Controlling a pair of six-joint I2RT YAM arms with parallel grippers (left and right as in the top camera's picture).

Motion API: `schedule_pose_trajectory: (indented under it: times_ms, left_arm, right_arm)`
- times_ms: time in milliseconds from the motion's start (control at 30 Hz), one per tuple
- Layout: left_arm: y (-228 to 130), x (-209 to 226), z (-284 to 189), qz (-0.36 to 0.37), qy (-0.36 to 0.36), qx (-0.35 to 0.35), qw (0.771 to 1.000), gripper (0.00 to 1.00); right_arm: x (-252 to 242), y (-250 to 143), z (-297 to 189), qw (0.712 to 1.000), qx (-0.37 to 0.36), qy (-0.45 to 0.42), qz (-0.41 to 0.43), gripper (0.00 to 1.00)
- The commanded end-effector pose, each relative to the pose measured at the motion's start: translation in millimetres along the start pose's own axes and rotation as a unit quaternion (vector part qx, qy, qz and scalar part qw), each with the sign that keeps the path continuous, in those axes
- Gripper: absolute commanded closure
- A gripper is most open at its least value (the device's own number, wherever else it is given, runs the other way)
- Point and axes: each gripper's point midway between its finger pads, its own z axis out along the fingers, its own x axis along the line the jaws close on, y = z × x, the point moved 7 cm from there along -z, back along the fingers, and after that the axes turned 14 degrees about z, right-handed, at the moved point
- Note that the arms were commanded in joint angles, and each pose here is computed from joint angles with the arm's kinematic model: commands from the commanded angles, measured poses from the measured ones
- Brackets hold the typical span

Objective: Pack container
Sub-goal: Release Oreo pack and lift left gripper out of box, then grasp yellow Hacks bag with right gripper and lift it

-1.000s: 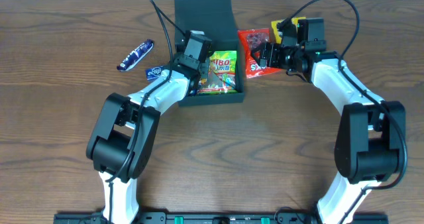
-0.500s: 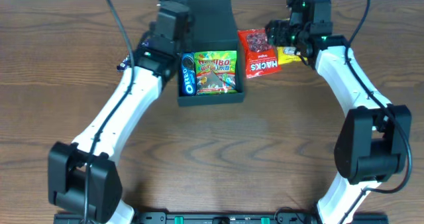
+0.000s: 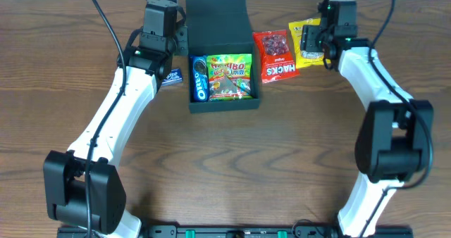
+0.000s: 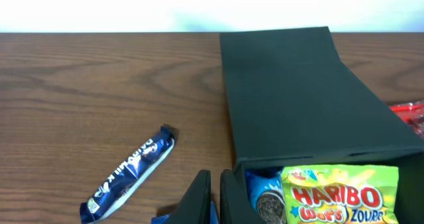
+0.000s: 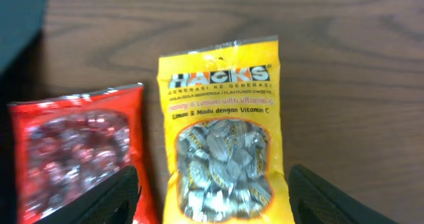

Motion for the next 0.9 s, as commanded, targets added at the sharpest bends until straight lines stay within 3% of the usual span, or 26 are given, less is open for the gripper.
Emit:
schedule_pose_trajectory:
  times_ms: [0, 233, 300, 400, 467, 533, 700, 867]
  left_arm:
    - [2, 2, -2, -0.001, -0.006, -0.001, 1.000, 0.92]
    - [-1, 2, -2, 0.000, -0.007, 0.006, 1.000, 0.87]
    - [0, 2, -3, 0.000, -0.007, 0.005, 1.000, 0.82]
    - [1, 2, -6, 0.000, -0.007, 0.001, 1.000, 0.60]
    - [3, 3, -9, -0.001, -0.006, -0.002, 1.000, 0.40]
    - [6, 4, -13, -0.002, -0.006, -0.008, 1.000, 0.32]
    - [14, 9, -28, 0.000, 0.000, -0.027, 1.000, 0.06]
    - [23, 32, -49, -0.017, 0.019, -0.053, 0.998, 0.05]
  right_arm:
    - [-6, -6, 17, 1.000, 0.005, -0.015, -0.008, 0.29]
    - [-17, -27, 43, 0.999, 0.032, -0.041, -0.002, 0.33]
    - [-19, -31, 48, 0.998, 0.038, -0.043, -0.002, 0.36]
    - [-21, -38, 55, 0.998, 0.048, -0.046, -0.003, 0.44]
    - [-23, -42, 58, 0.997, 0.052, -0.048, -0.002, 0.56]
    - [-25, -44, 60, 0.997, 0.056, -0.050, -0.002, 0.73]
    - [-25, -46, 58, 0.997, 0.064, -0.052, -0.002, 0.98]
    - [-20, -29, 35, 0.997, 0.053, -0.048, -0.001, 0.99]
